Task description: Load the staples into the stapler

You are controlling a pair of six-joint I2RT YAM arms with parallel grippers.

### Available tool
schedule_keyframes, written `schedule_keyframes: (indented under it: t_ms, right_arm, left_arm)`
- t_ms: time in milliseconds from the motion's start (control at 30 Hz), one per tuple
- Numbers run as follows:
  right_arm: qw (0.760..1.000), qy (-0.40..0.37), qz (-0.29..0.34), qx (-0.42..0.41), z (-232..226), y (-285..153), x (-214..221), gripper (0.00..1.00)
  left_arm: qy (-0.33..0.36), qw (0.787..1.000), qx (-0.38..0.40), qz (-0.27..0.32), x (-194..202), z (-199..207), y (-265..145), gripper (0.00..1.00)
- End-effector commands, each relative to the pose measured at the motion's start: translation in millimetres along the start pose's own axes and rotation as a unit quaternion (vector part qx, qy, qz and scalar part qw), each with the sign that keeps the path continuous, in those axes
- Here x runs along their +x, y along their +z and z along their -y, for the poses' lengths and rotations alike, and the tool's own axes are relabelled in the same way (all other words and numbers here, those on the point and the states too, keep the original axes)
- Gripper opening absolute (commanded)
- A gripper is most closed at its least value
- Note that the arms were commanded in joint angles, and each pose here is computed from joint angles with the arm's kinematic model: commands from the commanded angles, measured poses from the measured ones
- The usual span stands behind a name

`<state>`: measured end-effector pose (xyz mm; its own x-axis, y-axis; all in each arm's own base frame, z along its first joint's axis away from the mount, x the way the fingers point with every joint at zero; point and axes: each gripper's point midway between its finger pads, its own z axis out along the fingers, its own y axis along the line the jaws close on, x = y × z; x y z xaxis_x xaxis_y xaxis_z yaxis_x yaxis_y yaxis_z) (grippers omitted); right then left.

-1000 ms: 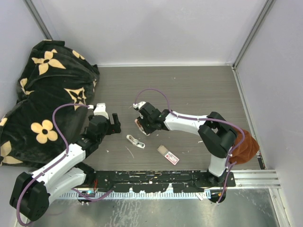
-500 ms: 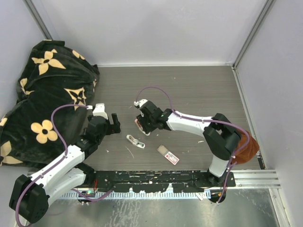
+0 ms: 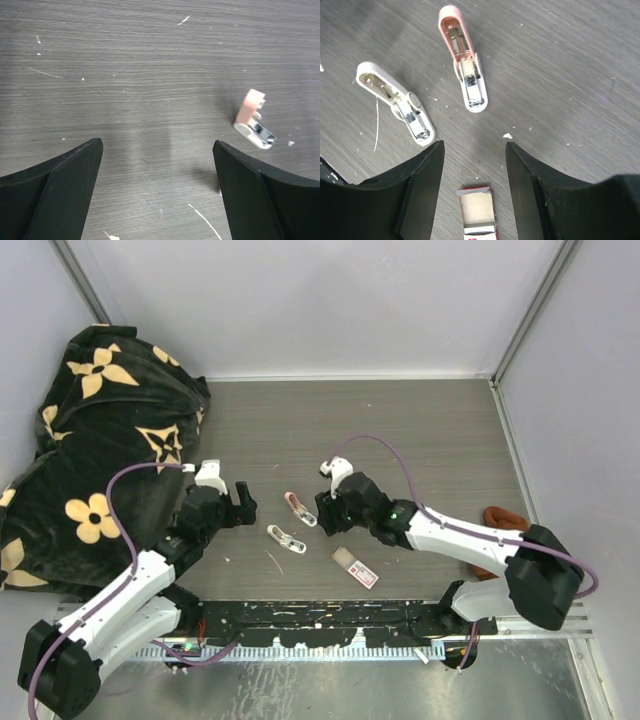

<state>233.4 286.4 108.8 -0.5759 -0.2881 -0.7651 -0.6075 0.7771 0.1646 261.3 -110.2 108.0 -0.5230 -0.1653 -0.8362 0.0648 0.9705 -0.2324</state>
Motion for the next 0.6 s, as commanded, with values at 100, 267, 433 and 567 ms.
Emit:
schedule_keyframes:
  t_ms: [100,267,433,567]
  right_arm:
    - [0.988,-0.016,0.109,-0.112,-50.5,-7.5,2.6,0.59]
    - [0.985,-0.052,0.106,-0.124,-69.0,11.1,14.4,0.55]
    - [0.982,-0.085,0.107,-0.131,-82.2,26.4,19.1,0.53]
    - [0.981,-0.101,0.101,-0.130,-85.4,36.3,24.6,0.50]
  left_arm:
    - [-0.085,0.990,0.106,-0.039,-7.6,45.1,-33.0,0.95]
    - [-0.131,0.973,0.154,-0.110,18.6,66.4,-38.6,0.95]
    - [-0.143,0.967,0.161,-0.134,31.5,69.6,-35.9,0.95]
    - [-0.140,0.966,0.166,-0.142,34.9,72.2,-34.1,0.95]
